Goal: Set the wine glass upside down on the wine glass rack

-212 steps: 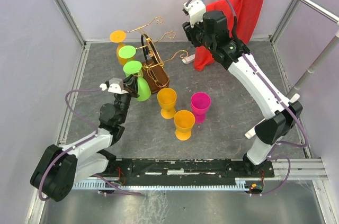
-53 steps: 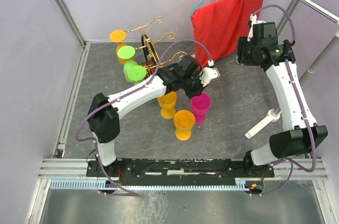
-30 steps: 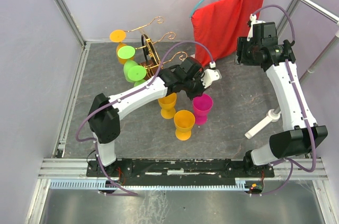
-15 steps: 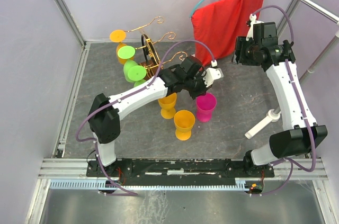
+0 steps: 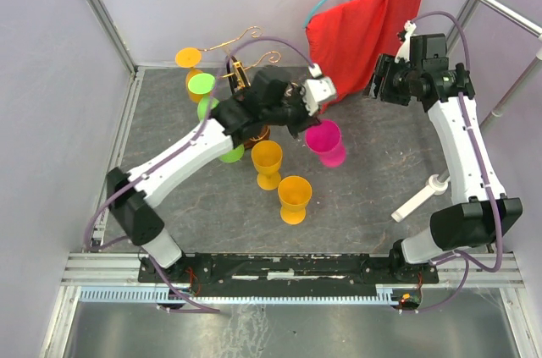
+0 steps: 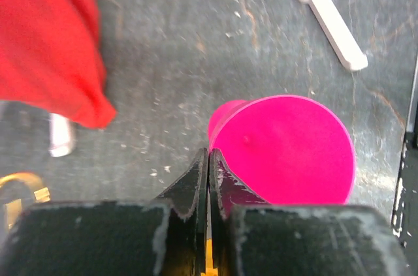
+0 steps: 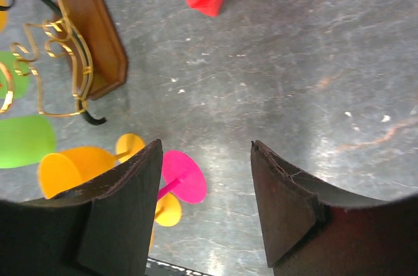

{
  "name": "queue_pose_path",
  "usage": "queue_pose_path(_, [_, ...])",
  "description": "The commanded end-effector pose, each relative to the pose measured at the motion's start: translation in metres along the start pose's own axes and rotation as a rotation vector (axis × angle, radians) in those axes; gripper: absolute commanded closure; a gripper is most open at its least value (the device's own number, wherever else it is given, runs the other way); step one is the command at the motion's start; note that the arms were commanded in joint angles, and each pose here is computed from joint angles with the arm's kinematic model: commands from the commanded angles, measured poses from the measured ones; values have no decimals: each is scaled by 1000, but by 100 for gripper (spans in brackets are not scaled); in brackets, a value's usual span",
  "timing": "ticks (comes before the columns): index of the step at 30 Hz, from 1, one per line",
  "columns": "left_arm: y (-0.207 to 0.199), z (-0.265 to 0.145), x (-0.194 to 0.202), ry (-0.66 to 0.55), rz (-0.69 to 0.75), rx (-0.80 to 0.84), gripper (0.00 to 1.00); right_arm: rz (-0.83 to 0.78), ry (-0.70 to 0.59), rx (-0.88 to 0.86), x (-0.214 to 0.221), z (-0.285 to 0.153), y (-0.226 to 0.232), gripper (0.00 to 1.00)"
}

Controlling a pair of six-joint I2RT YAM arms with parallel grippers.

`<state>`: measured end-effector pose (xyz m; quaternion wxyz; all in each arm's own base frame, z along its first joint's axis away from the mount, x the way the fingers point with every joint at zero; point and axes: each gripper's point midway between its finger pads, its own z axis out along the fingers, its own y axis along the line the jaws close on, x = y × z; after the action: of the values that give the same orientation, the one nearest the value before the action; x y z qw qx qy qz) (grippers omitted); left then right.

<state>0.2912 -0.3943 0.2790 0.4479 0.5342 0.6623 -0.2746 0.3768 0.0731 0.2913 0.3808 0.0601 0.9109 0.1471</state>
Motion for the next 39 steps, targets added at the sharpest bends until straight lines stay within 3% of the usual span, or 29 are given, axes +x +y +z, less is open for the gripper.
queue_pose_path(1, [17, -64, -75, -241, 103, -84, 97, 118, -49, -166, -21, -4, 33, 36])
queue_pose_path(10, [49, -126, -108, -364, 194, -350, 97, 315, -133, -327, -55, -32, 56, 36])
queue_pose_path(19, [68, -121, -106, -452, 307, -480, 97, 505, -92, -616, -75, -55, 102, 34])
queue_pose_path(39, [59, -126, -124, -714, 499, -544, 97, 583, -8, -670, -55, -43, 122, 31])
